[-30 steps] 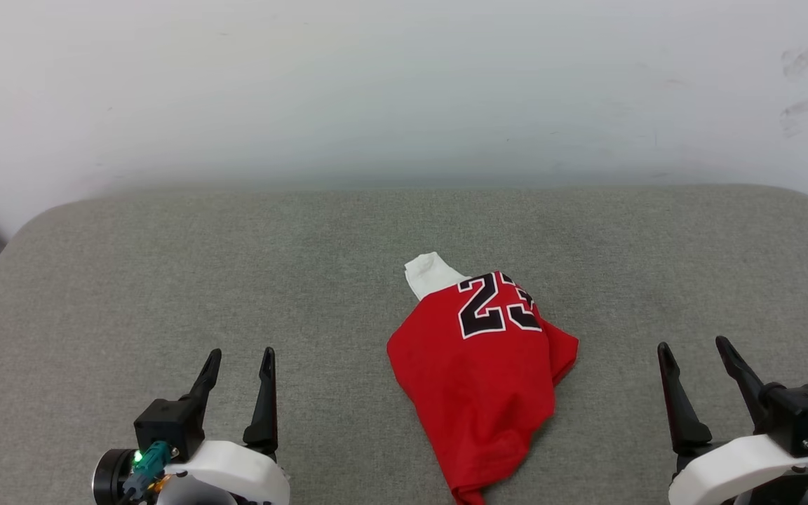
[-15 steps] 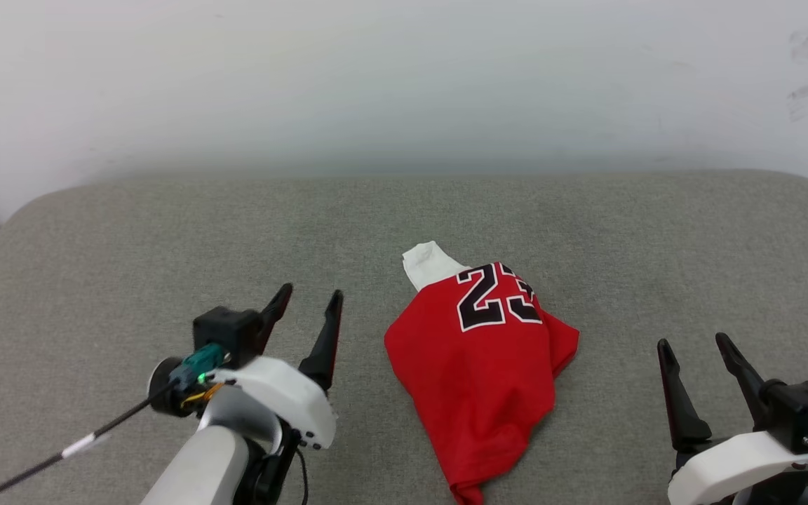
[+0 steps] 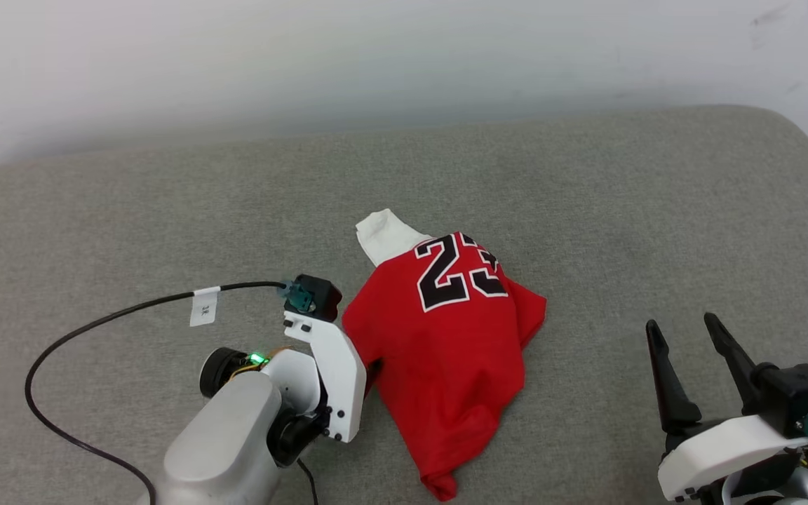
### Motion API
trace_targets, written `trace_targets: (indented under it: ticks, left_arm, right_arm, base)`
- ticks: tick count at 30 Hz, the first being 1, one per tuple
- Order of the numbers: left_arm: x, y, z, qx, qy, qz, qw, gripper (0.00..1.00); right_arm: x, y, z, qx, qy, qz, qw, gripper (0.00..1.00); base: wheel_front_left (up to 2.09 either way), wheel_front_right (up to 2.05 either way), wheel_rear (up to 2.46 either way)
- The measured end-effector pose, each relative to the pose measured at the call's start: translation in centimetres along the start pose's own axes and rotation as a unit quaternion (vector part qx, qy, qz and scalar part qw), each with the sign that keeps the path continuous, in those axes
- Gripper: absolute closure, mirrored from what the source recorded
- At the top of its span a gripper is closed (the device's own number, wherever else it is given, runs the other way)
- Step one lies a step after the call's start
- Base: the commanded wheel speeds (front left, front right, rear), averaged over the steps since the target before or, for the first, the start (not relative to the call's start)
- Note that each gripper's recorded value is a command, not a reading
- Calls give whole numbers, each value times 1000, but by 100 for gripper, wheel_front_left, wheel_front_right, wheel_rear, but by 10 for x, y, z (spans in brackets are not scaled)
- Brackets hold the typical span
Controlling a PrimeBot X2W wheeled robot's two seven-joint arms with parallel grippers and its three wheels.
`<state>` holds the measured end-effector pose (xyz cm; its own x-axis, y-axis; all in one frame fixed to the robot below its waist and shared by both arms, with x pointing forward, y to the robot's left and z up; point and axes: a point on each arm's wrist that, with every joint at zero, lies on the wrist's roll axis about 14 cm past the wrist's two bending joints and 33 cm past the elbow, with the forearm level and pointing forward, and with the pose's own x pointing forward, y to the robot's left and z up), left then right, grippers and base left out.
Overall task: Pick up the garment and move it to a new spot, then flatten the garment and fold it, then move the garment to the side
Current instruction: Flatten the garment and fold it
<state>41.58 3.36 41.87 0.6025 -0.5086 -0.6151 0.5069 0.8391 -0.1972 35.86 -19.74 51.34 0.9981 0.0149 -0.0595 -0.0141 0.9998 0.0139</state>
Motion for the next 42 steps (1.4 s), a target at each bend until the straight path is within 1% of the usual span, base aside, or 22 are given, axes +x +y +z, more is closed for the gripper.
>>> trace_targets:
  ticks: [3, 9, 10, 11, 12, 13, 18, 19, 21, 25, 28, 30, 33, 35, 38, 42]
  left_arm:
    - [12, 1, -28, -14, 76, -8, 997, 0]
    - [25, -6, -44, -11, 159, -31, 987, 0]
    - [26, -7, -45, -9, 167, -32, 985, 23]
    - [27, -8, -45, -6, 171, -34, 985, 61]
    - [27, -9, -46, -4, 173, -36, 984, 88]
    - [28, -9, -46, -1, 174, -36, 984, 100]
    - [30, -19, -38, 10, 143, -48, 988, 100]
    - [27, -16, -28, 13, 105, -43, 993, 100]
    - [24, -13, -15, 14, 70, -37, 997, 100]
    - [6, 9, 18, 26, -9, -4, 1000, 100]
    - [-15, 23, 42, 44, -63, 22, 997, 100]
    - [-31, 32, 45, 48, -83, 41, 995, 100]
    - [-60, 52, 33, 36, -97, 80, 991, 100]
    - [-79, 64, 19, 14, -99, 107, 989, 100]
    - [-107, 76, -17, -33, -84, 148, 985, 100]
    - [-133, 77, -80, -118, -35, 180, 976, 100]
  right_arm:
    - [1, -5, -6, 3, 7, -8, 1000, 0]
    - [1, -14, -17, 8, 19, -22, 1000, 0]
    - [2, -14, -17, 9, 18, -23, 1000, 0]
    - [2, -14, -17, 9, 19, -23, 1000, 0]
    - [2, -14, -18, 10, 19, -23, 1000, 0]
    - [2, -14, -19, 11, 19, -23, 999, 0]
    - [1, -13, -20, 14, 20, -21, 999, 0]
    - [1, -13, -19, 15, 17, -21, 1000, 0]
    - [0, -12, -18, 16, 17, -19, 1000, 0]
    - [0, -9, -15, 17, 14, -14, 1000, 0]
    - [0, -6, -13, 16, 12, -9, 1000, 0]
    - [1, -2, -12, 14, 12, -3, 1000, 0]
    - [3, 4, -10, 12, 9, 8, 1000, 0]
    - [5, 8, -7, 11, 7, 15, 1000, 0]
    - [5, 13, -6, 10, 6, 23, 1000, 0]
    - [8, 22, -2, 9, 1, 37, 999, 0]
  base:
    - [0, 0, 0]
    - [0, 0, 0]
    - [0, 0, 0]
    - [0, 0, 0]
    - [0, 0, 0]
    - [0, 0, 0]
    - [0, 0, 0]
    - [0, 0, 0]
    - [0, 0, 0]
    - [0, 0, 0]
    - [0, 0, 0]
    - [0, 0, 0]
    - [0, 0, 0]
    - [0, 0, 0]
    - [0, 0, 0]
    - [0, 0, 0]
